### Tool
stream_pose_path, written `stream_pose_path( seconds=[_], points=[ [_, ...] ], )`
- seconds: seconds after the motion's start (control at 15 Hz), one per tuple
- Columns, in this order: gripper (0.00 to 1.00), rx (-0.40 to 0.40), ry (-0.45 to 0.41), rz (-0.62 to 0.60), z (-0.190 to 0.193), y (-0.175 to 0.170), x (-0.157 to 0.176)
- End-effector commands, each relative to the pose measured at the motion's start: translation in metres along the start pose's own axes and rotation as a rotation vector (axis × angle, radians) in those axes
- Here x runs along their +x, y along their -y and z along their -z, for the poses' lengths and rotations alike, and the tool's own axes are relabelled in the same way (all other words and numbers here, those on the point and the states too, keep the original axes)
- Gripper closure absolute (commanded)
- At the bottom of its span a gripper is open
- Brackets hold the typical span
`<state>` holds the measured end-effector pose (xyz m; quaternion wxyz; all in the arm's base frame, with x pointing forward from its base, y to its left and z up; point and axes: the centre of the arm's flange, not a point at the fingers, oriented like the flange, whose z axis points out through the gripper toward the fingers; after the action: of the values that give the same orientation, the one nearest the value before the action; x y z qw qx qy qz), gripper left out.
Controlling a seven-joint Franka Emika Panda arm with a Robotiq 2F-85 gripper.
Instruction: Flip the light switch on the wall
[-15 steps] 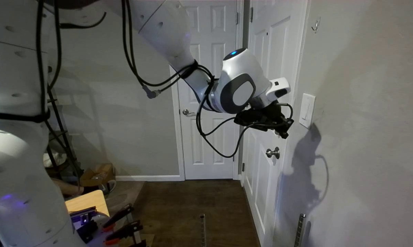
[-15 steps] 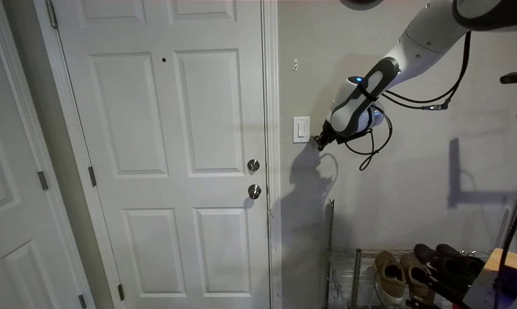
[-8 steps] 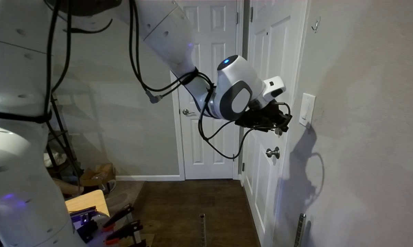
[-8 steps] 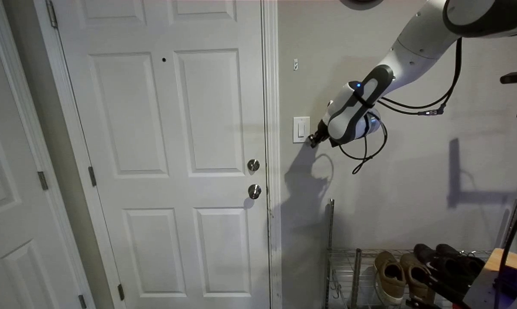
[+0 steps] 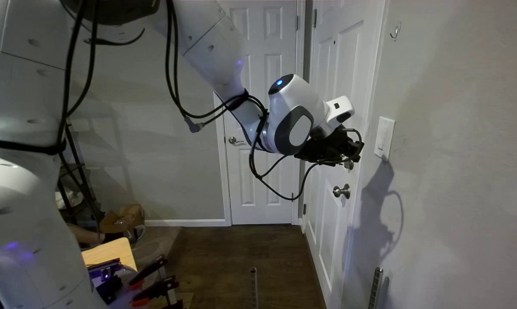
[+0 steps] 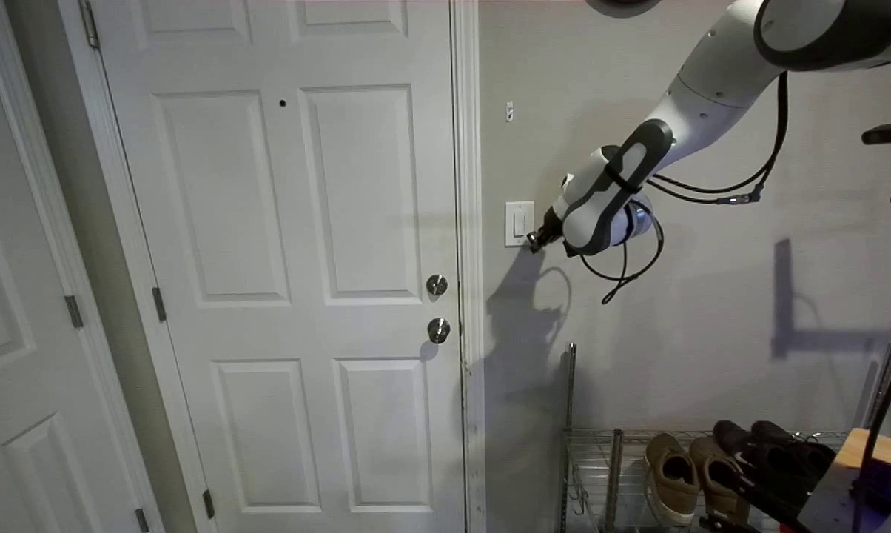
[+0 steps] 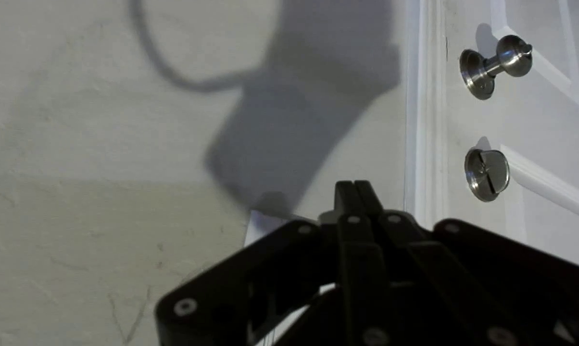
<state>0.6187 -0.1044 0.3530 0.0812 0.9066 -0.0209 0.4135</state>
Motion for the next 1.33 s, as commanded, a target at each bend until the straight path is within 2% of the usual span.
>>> stream_pose_path(
  seconds=[0.0,0.2,0.67,1.27],
  points=[
    [0.96,-0.018,-0.064,-0.002,0.000,0.009,0.004],
    [0.97,-0.033,-0.108,0.003,0.000,0.014,0.013],
    [0.97,-0.067,-0.130,-0.014,-0.014,0.021,0.025],
    [0.96,-0.146,-0.170,-0.032,-0.032,0.024,0.038]
  ],
)
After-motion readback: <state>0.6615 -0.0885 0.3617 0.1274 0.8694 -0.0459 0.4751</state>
